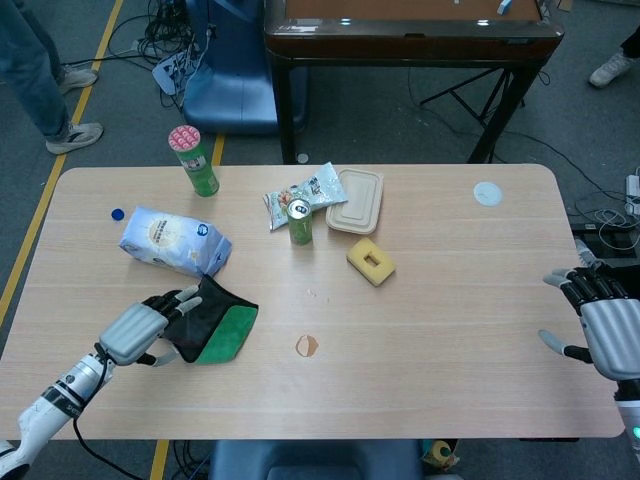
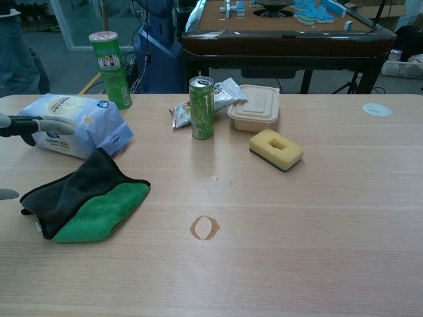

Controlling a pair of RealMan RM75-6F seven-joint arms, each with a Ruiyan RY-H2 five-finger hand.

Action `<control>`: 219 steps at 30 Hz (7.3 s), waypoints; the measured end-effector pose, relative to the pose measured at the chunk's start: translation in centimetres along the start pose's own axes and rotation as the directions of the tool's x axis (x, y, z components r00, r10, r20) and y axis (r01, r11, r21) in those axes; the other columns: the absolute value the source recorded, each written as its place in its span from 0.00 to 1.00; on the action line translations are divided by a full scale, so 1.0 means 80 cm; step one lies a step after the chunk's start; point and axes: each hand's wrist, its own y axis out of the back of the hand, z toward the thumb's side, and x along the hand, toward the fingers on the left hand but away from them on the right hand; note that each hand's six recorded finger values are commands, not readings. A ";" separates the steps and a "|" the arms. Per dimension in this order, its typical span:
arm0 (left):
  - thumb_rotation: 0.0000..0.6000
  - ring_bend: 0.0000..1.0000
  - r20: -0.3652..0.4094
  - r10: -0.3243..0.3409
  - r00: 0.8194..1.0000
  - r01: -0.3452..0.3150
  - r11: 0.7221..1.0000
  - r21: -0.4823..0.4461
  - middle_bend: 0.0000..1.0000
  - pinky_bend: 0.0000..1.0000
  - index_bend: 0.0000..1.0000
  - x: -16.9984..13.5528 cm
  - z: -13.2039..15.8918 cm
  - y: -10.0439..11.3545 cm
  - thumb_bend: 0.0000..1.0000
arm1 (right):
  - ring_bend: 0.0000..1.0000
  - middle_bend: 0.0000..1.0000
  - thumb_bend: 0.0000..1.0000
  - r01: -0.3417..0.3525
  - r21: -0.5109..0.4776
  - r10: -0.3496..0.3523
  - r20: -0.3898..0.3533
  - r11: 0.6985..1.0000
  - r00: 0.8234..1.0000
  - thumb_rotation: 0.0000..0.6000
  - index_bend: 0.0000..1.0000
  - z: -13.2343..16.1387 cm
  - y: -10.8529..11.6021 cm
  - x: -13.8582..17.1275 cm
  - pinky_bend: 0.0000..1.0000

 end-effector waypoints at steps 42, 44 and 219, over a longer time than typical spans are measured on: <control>1.00 0.37 0.070 -0.194 0.978 0.181 0.971 0.156 0.30 0.61 0.49 0.095 0.015 -0.085 0.18 | 0.19 0.27 0.22 -0.018 -0.012 0.018 0.049 1.000 0.999 1.00 0.28 -0.013 -0.006 0.011 0.25; 1.00 0.43 0.073 -0.184 0.980 0.172 0.974 0.147 0.37 0.67 0.52 0.096 0.013 -0.086 0.18 | 0.19 0.27 0.22 -0.017 -0.012 0.018 0.051 1.000 0.999 1.00 0.28 -0.014 -0.006 0.012 0.25; 1.00 0.63 0.061 0.040 0.997 -0.047 0.993 0.112 0.61 0.89 0.56 0.152 0.031 -0.005 0.18 | 0.19 0.27 0.22 -0.011 -0.028 0.013 0.056 1.000 0.998 1.00 0.28 -0.015 -0.007 0.006 0.25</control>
